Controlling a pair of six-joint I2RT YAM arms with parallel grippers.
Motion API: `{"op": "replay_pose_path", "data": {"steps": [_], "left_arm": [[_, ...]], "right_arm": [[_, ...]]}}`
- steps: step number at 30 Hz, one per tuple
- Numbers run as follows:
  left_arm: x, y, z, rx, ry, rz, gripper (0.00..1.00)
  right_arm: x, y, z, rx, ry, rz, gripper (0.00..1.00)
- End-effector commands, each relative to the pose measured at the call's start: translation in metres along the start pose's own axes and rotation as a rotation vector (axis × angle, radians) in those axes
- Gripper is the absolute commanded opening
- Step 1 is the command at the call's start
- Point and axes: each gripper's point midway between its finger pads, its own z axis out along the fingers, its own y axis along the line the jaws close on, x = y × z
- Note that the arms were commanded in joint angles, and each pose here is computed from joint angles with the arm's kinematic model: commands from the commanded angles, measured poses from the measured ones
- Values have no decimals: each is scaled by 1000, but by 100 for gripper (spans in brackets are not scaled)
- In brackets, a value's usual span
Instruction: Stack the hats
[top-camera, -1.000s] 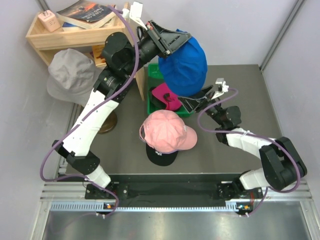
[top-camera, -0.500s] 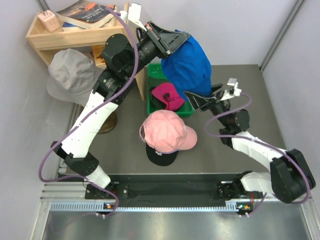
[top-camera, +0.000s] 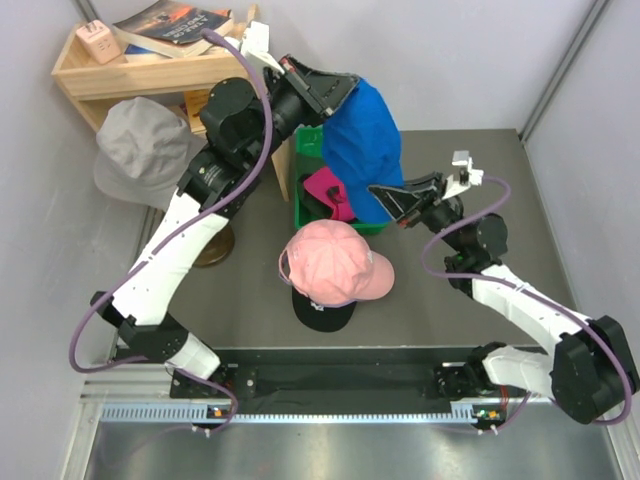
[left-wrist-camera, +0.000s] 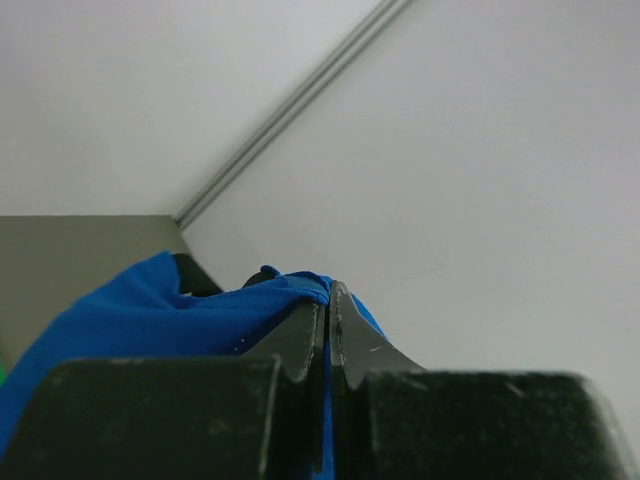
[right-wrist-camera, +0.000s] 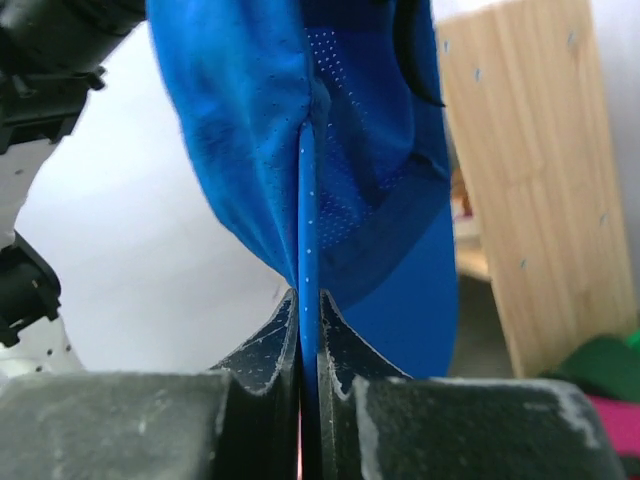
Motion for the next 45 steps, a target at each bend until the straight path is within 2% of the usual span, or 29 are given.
{"op": "replay_pose_path", "data": {"steps": [1,2,4,5,7,8,11,14,16,20,28,30,34,37,40,45], "left_arm": [[-30,7,-29,-83,-123,84,0],[-30,12,-32,-106,-127,98,0],[-31,26,-43,-167,-139,142,0],[-32,31,-47,-187,-141,163,0],[-28,45,-59,-247,-131,182,0],[-28,50,-64,-273,-132,188,0],[-22,74,-86,-380,-109,205,0],[-15,94,-111,-478,-88,207,0],[-10,107,-125,-538,-74,204,0],[10,138,-151,-672,-6,193,0],[23,175,-170,-849,39,241,0],[32,187,-173,-891,75,262,0],[48,203,-179,-940,114,248,0],[54,213,-188,-972,114,238,0],[57,222,-195,-1005,102,236,0],[66,231,-182,-995,92,208,0]], "right_arm": [[-1,16,11,-3,152,132,0],[-14,21,18,-14,156,130,0],[-6,22,16,14,260,201,0],[-22,31,25,0,268,207,0],[-3,29,19,52,404,322,0],[-10,35,22,53,430,363,0],[8,45,12,72,540,580,0],[8,59,3,77,537,701,0],[2,65,-1,91,521,728,0],[30,61,-21,199,597,906,0],[82,52,-55,271,719,1084,0],[93,44,-59,293,728,1088,9],[106,29,-63,336,723,1082,20],[107,23,-64,356,701,1072,42],[105,20,-67,365,671,1064,54],[103,18,-75,399,637,1082,65]]}}
